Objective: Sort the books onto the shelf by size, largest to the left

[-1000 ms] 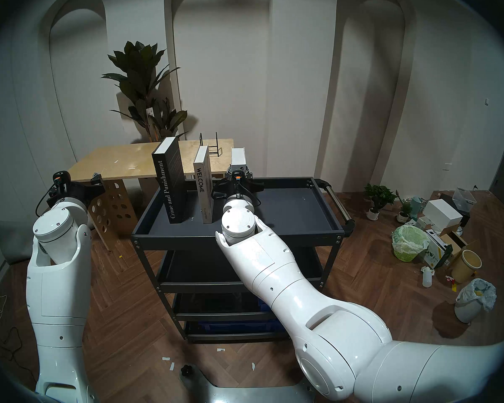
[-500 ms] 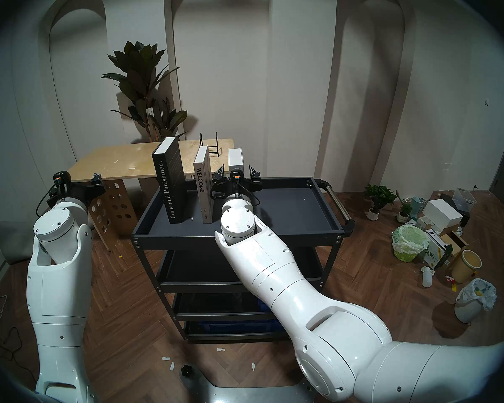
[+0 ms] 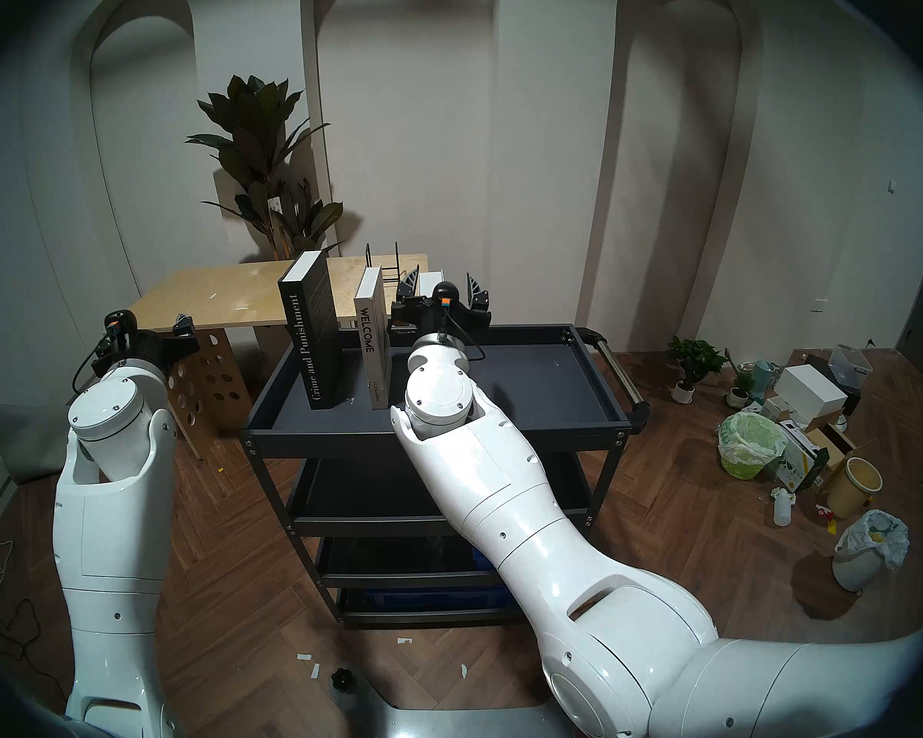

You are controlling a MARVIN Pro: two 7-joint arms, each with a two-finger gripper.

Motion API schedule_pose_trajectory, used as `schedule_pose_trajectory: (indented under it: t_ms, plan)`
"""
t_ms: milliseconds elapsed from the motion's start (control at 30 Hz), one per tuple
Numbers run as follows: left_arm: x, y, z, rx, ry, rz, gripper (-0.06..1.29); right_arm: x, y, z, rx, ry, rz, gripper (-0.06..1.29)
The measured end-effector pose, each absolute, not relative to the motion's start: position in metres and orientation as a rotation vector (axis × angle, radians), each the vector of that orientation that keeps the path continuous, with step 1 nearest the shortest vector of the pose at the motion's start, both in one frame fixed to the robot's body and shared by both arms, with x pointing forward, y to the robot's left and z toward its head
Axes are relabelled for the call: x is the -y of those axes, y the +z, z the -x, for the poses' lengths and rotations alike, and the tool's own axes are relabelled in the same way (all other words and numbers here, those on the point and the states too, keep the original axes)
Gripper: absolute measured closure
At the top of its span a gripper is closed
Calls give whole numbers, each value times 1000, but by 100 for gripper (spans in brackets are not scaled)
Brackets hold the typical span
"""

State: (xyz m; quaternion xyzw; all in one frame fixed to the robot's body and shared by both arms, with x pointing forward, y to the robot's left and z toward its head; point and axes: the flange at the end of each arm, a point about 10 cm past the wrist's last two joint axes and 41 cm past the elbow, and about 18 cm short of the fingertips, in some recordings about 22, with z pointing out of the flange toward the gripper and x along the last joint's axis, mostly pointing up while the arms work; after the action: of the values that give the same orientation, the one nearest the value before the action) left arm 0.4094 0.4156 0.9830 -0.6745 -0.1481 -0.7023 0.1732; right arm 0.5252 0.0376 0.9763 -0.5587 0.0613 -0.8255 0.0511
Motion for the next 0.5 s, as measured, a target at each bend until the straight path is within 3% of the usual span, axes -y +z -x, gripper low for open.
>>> schedule_pose_trajectory:
  t_ms: [500]
  plan:
    - [-384,988,-415,289,-2054,1892,2,105,997,-544,-454,-2727,1713,0]
